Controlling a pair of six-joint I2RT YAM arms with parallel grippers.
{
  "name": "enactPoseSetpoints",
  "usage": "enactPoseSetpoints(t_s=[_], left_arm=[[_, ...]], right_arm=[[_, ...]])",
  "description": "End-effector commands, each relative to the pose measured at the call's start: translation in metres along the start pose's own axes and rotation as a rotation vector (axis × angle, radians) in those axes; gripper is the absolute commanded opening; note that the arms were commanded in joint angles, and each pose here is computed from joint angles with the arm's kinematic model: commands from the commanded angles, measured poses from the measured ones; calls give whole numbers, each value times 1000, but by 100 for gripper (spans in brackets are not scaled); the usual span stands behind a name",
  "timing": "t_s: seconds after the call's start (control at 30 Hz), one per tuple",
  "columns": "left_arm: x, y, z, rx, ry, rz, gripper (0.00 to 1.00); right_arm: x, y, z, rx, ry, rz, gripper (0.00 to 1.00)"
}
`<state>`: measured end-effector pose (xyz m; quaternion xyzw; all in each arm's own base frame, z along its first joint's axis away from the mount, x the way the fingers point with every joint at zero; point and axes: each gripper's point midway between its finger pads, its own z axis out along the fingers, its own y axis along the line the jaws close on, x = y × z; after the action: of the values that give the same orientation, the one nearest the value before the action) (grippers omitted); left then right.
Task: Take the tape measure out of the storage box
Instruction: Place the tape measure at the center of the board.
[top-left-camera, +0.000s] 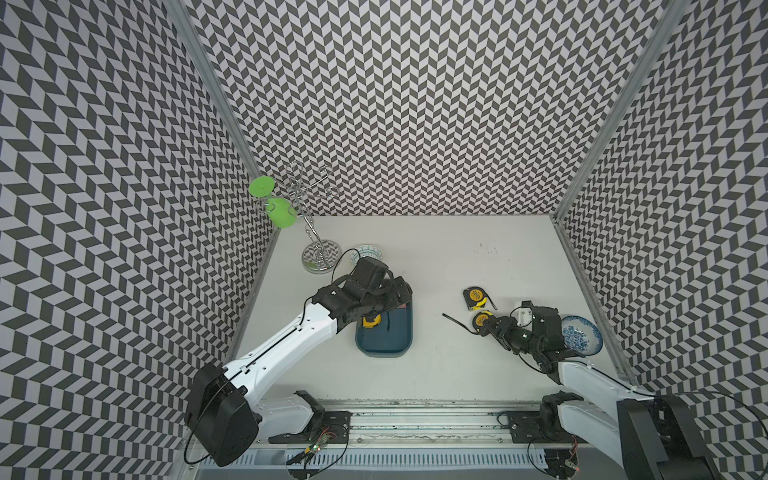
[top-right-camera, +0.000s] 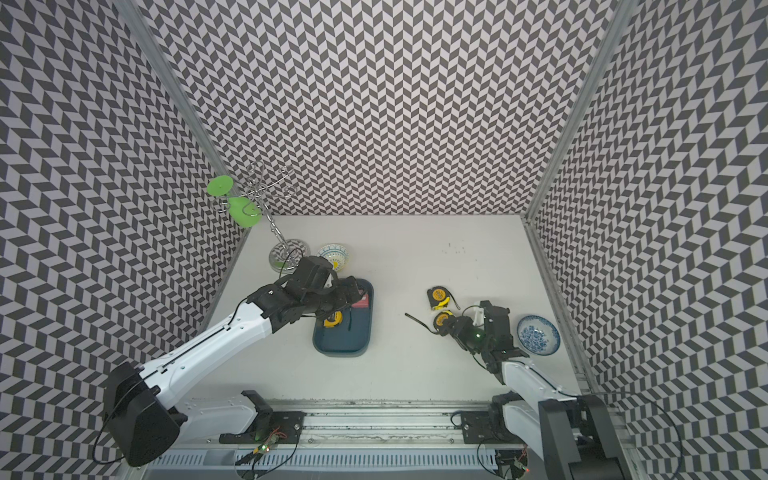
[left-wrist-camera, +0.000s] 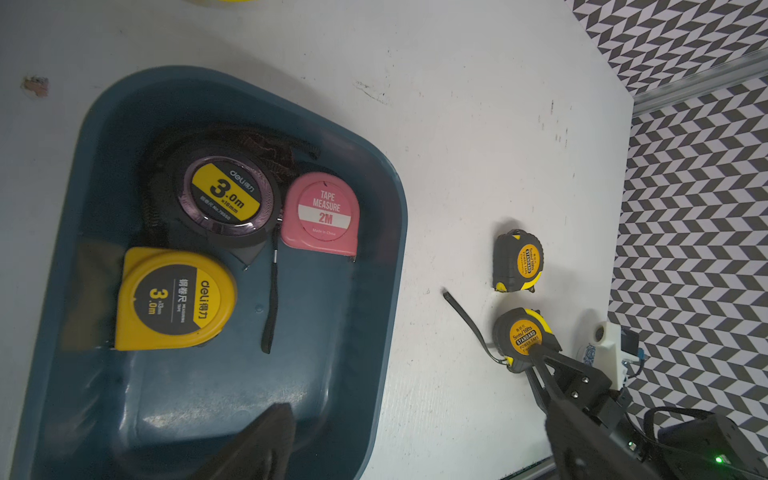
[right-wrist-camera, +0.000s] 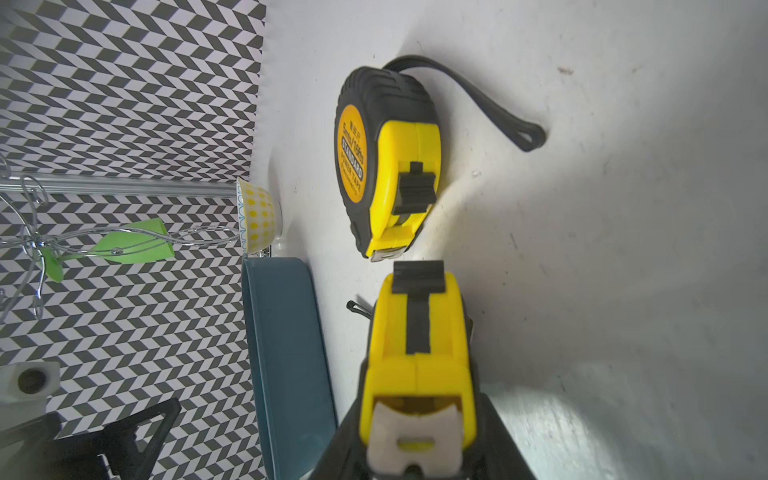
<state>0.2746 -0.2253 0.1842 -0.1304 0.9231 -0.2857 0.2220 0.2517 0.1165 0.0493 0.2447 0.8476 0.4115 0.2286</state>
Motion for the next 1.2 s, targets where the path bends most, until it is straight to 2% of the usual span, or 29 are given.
enactPoseSetpoints(t_s=[0.0,0.1,0.2,0.4,0.53,0.87,1.17], left_arm=[[1,5,-2,2,-6,6,100],[2,7,-3,-1,-9,2,100],[2,8,-5,-3,-12,2,100],[3,13,-4,-25,-9,4,100],[5,22,-1,-68,-6,17,100],[9,56,18,-280,70,161,100],[3,76,37,-409,93,279,100]], right_arm=[[13,-16,0,44,38,11,49],[12,-17,-2,62,36,-2,59],[12,-16,-4,77,40,-7,61],[17,-21,-10,119,60,-27,78],[21,-23,-13,131,71,-35,85],[11,2,-25,110,62,-87,97],[11,19,-35,94,77,-107,100]])
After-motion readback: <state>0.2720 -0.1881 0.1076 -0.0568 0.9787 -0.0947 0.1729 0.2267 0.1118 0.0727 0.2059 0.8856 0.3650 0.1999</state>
